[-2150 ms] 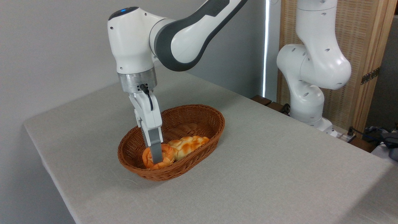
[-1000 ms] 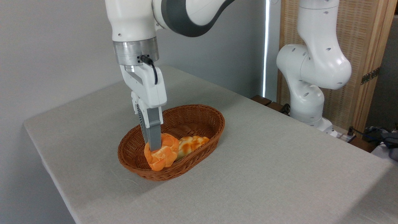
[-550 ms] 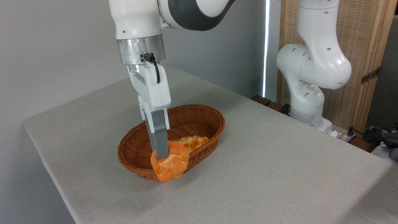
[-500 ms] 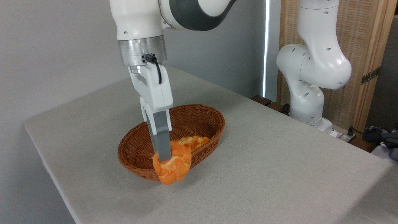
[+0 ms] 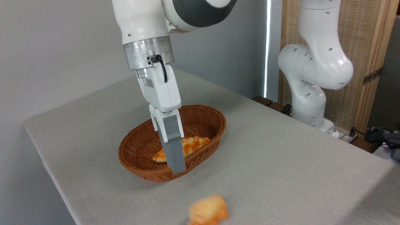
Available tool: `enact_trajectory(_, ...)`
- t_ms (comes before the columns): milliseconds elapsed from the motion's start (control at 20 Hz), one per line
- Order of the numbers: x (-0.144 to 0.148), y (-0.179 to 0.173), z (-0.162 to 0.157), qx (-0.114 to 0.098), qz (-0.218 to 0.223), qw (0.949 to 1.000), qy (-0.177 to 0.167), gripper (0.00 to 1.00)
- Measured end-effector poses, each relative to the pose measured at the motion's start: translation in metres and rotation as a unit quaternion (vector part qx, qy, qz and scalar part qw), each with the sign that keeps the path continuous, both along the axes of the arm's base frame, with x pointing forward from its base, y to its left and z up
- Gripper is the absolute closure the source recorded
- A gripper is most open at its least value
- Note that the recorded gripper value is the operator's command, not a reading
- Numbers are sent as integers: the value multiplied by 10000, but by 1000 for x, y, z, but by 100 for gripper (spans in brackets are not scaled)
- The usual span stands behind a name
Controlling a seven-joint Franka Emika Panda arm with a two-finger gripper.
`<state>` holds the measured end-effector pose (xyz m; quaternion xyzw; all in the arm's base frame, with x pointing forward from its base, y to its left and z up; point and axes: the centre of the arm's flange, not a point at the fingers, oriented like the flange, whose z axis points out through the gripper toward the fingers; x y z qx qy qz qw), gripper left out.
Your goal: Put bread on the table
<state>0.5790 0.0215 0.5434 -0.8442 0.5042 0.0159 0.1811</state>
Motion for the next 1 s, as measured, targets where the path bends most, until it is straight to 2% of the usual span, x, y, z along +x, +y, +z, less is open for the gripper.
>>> enact_trajectory(350, 0, -1, -1, -6, 32, 10000, -5, 0)
enact_trajectory(450, 0, -2, -1, -107, 284, 9995, -91, 0)
enact_trajectory(500, 0, -6, -1, -285, 504, 9982, -153, 0)
enact_trajectory(550, 0, -11, -1, -556, 772, 9952, -211, 0)
enact_trajectory(650, 0, -21, 2, -1127, 1265, 9851, -303, 0)
enact_trajectory(750, -1, -27, 10, -1593, 1646, 9729, -314, 0)
enact_trajectory(800, -1, -29, 15, -1737, 1795, 9678, -296, 0)
enact_trajectory(850, -3, -31, 19, -1805, 1888, 9650, -237, 0)
enact_trajectory(1000, -9, -37, 22, -1802, 1992, 9632, 58, 0)
